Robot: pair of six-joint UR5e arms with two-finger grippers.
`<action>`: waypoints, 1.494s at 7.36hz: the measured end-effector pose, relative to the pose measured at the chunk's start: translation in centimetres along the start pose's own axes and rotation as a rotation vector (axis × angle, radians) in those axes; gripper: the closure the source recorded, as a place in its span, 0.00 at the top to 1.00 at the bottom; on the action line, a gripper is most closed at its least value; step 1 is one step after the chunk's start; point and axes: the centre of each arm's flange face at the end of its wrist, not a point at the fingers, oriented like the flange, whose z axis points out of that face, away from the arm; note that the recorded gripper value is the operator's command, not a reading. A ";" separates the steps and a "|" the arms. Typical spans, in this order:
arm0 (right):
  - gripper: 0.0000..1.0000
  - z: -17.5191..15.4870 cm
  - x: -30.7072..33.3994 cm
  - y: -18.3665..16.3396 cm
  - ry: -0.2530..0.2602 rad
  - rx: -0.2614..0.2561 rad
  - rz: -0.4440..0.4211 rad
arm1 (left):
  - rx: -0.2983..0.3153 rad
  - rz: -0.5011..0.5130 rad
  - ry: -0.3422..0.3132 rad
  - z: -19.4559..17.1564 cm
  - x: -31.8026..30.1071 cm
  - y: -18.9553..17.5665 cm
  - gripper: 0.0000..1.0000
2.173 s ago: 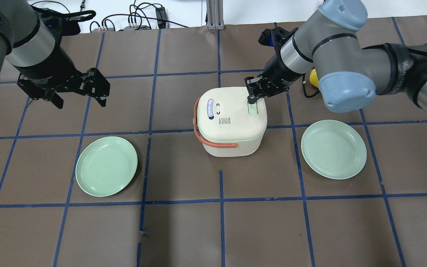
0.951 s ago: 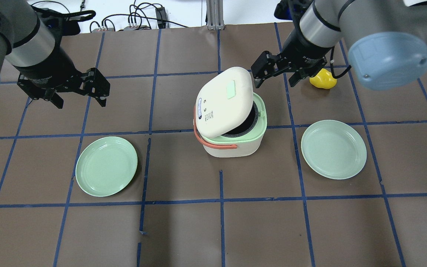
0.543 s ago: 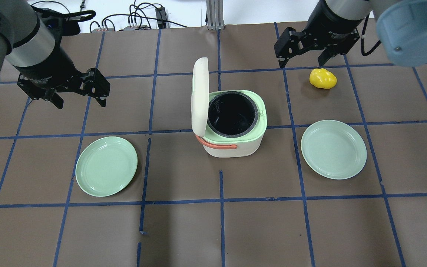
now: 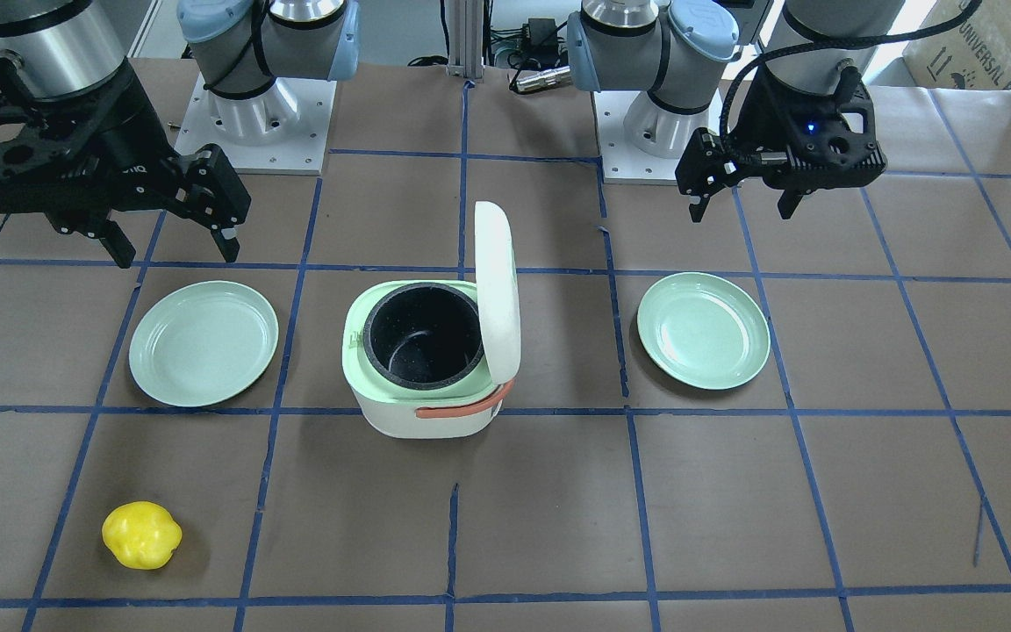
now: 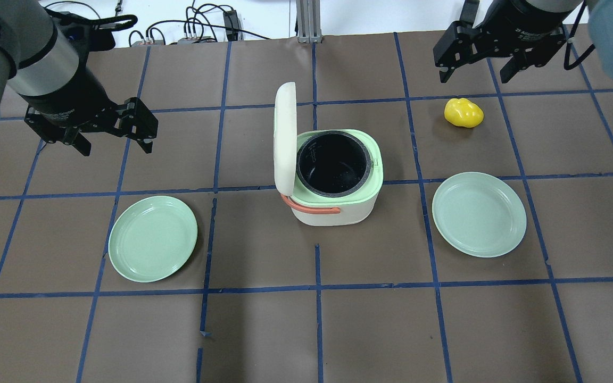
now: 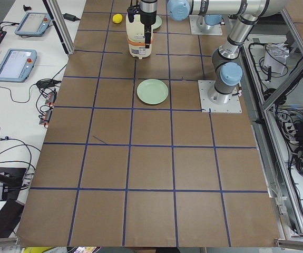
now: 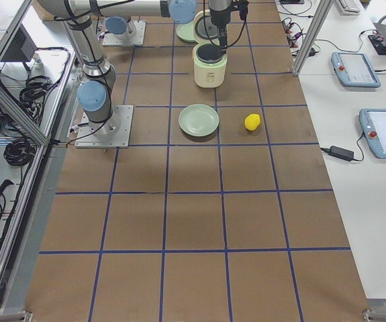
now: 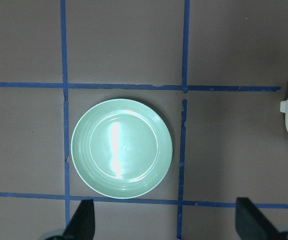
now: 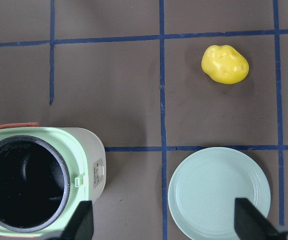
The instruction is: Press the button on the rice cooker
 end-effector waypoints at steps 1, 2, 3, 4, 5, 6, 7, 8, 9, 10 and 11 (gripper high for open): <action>1.00 0.1 0.4 0.4 0.009 -0.024 0.007 | 0.000 0.000 0.000 0.0 0.0 0.0 1.00; 0.99 0.2 0.6 1.2 0.023 -0.058 0.007 | 0.000 0.000 0.000 0.0 0.0 0.0 1.00; 0.99 0.6 0.7 1.9 0.026 -0.083 0.008 | 0.000 0.000 0.000 0.0 0.0 0.0 1.00; 0.99 0.9 0.7 2.1 0.024 -0.087 0.009 | 0.000 0.000 0.000 0.0 0.0 0.0 1.00; 0.99 1.0 0.6 2.1 0.021 -0.075 0.008 | 0.000 0.000 0.000 0.0 0.0 0.0 1.00; 0.99 1.0 0.6 2.3 0.020 -0.068 0.006 | 0.000 0.000 0.000 0.0 0.0 0.0 1.00; 0.99 1.1 0.5 2.7 0.019 -0.067 0.005 | 0.000 0.000 0.000 0.0 0.0 0.0 1.00; 0.99 1.1 0.4 3.3 0.019 -0.061 0.004 | -0.001 0.000 0.000 0.0 0.0 0.0 1.00; 0.99 0.9 0.3 3.7 0.019 -0.048 0.002 | -0.001 0.000 0.000 0.0 0.0 0.0 1.00; 0.99 0.8 0.3 3.8 0.018 -0.040 0.000 | -0.001 0.000 0.000 0.0 0.0 0.0 1.00; 0.99 0.8 0.2 3.8 0.017 -0.037 0.000 | 0.000 0.000 0.000 0.0 0.0 0.0 1.00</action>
